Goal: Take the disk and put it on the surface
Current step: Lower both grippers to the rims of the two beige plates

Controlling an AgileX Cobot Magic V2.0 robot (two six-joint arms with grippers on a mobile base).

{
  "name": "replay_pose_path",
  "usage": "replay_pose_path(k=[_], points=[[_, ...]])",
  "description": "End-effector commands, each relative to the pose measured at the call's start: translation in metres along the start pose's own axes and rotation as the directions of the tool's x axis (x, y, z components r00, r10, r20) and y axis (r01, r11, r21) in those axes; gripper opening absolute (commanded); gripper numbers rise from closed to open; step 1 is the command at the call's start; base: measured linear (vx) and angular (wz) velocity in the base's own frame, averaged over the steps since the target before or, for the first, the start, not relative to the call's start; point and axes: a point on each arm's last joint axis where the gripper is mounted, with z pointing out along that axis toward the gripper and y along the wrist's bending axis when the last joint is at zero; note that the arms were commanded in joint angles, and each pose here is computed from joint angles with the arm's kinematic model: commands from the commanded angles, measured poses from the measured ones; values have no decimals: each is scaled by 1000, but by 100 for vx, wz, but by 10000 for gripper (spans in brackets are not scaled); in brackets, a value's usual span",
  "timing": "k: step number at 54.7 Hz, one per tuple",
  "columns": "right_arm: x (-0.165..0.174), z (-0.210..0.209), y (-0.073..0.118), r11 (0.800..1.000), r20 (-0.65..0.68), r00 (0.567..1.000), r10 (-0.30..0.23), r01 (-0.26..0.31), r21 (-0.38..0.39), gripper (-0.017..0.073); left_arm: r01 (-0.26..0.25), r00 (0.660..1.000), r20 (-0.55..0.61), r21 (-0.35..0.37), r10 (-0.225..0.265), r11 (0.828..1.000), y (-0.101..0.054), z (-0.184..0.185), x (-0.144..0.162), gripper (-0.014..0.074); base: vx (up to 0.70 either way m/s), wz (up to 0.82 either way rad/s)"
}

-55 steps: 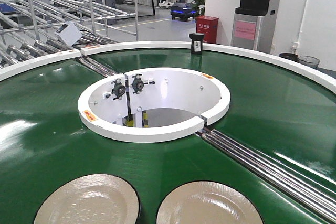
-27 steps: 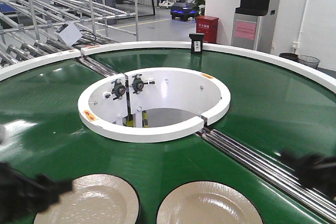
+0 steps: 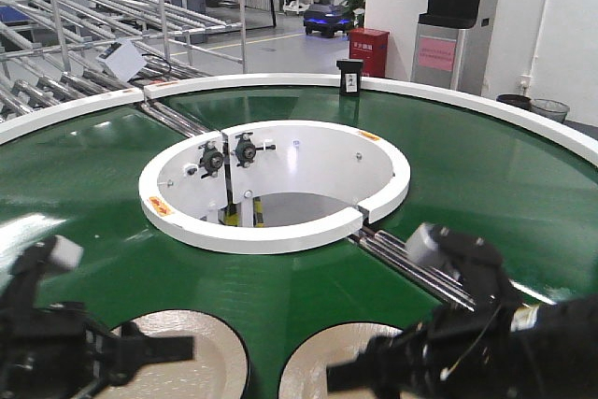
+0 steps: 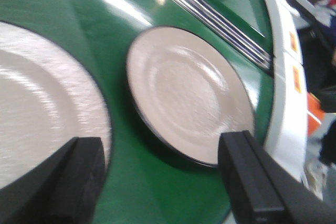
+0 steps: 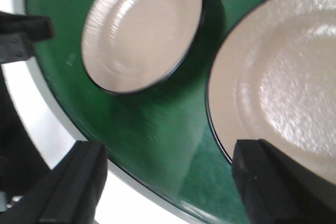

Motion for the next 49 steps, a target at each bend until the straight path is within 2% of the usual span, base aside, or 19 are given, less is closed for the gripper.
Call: replay_pose_path(k=[1,7,8,14,17,20,23,30,36,40,44,49], points=[[-24,-28,-3,997,119,993,25,-15,-79,542,36,994,101,12,-37,999,3,-20,-19,556,0,0],[-33,-50,-32,991,167,980,111,-97,-91,542,82,985,158,-84,-68,993,30,-37,-27,556,0,0],[-33,-51,-34,991,170,979,111,-97,-89,542,86,984,166,-107,-68,991,35,-41,-27,556,0,0],[-36,-75,-64,981,221,955,196,-187,-58,542,108,986,152,-215,-76,971,63,-52,-26,556,0,0],[-37,-82,-73,975,244,944,223,-218,-51,542,128,987,130,-246,-98,961,77,-52,-23,556,0,0],[-37,-85,-76,972,258,938,233,-228,-48,542,166,984,110,-263,-141,950,93,-47,-20,556,0,0],[-37,-86,-77,974,262,939,224,-220,-45,542,201,979,83,-268,-186,942,107,-39,-15,556,0,0],[-39,-85,-75,976,270,938,216,-208,-57,542,233,971,15,-257,-237,938,131,-19,-4,556,0,0],[-40,-86,-76,976,283,934,216,-211,-50,542,256,966,2,-182,-260,949,140,-3,0,556,0,0],[-41,-85,-77,975,291,931,223,-217,-52,542,279,960,2,-139,-281,950,145,8,3,556,0,0],[-42,-85,-77,973,294,928,231,-222,-63,542,285,958,-4,-126,-288,950,151,15,7,556,0,0],[-42,-84,-77,971,295,925,239,-227,-75,542,311,949,-10,-123,-314,942,159,21,12,556,0,0]])
